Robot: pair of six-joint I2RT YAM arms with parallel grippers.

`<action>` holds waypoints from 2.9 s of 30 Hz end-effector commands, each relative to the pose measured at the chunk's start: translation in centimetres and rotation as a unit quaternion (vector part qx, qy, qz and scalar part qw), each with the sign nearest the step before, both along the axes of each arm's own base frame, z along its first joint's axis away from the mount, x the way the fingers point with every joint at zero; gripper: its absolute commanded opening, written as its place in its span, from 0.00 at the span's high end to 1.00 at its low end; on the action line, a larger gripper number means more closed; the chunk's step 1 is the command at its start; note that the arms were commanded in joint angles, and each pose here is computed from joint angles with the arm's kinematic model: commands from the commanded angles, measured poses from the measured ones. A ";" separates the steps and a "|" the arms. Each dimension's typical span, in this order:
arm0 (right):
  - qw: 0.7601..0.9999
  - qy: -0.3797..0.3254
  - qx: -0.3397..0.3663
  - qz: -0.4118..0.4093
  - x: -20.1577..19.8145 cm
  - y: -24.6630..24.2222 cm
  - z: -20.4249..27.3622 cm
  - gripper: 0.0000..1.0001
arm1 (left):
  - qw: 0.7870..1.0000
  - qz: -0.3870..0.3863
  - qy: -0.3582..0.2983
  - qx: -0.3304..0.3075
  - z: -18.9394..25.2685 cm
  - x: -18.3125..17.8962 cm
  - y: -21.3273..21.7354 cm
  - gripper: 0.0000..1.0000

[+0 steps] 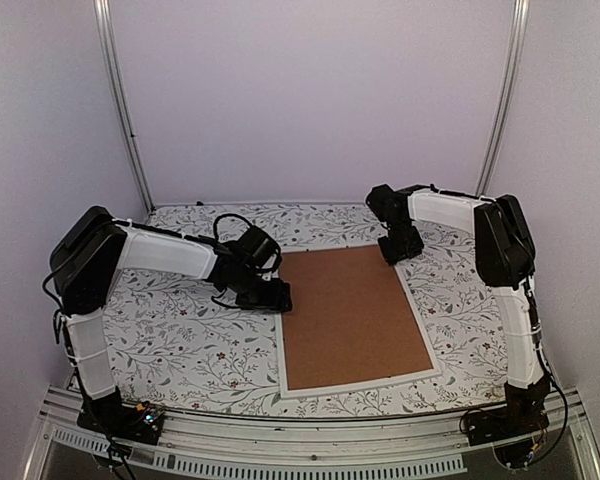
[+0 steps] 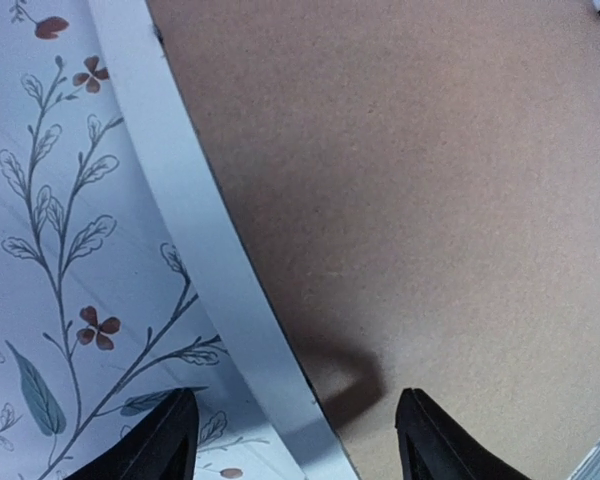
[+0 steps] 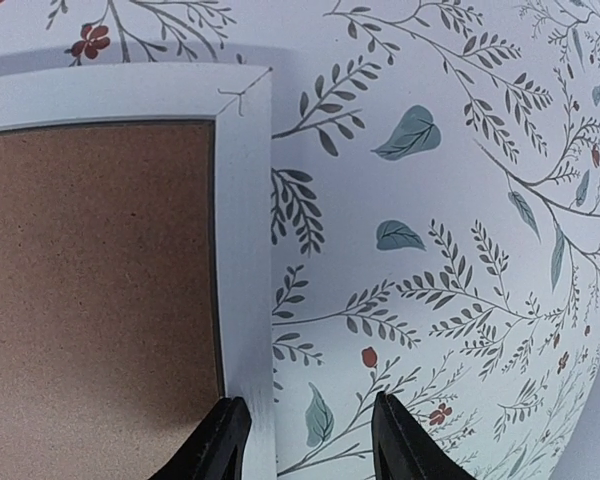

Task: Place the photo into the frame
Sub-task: Press the fastener onto the backboard.

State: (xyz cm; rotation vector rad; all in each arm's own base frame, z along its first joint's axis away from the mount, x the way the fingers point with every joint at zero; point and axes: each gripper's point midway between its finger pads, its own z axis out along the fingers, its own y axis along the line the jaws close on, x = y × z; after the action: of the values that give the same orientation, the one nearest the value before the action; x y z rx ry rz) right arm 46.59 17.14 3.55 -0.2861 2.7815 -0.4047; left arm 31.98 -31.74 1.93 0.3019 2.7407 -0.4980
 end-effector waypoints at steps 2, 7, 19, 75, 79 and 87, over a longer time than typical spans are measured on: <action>0.998 0.061 -0.002 0.019 -3.1 2.9 -4.6 0.53 | 1.000 -0.014 0.011 -0.003 -0.9 -0.2 -0.8 0.30; 0.998 0.064 -0.012 0.024 -3.8 3.7 -5.3 0.53 | 1.000 -0.021 0.020 -0.013 -1.3 -0.4 -1.4 0.30; 0.997 0.063 -0.021 0.037 -4.2 5.3 -5.8 0.53 | 0.999 -0.030 0.026 -0.025 -1.5 -0.3 -2.3 0.30; 0.997 0.041 0.058 0.004 -8.1 -0.9 1.8 0.50 | 0.999 -0.018 0.007 -0.025 0.0 0.8 -2.0 0.31; 0.998 0.043 0.047 -0.003 -8.7 -1.6 1.7 0.50 | 0.999 -0.019 0.008 -0.024 -0.1 0.8 -2.1 0.31; 0.998 0.055 0.043 -0.007 -9.8 -2.1 1.1 0.50 | 1.000 -0.020 0.009 -0.022 -0.3 0.8 -2.0 0.30</action>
State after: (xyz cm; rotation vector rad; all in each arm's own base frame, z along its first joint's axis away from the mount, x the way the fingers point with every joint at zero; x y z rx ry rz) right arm 37.26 15.61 3.66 -0.2994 2.9171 -0.2568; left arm 32.55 -32.95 1.97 0.3171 2.7476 -0.5386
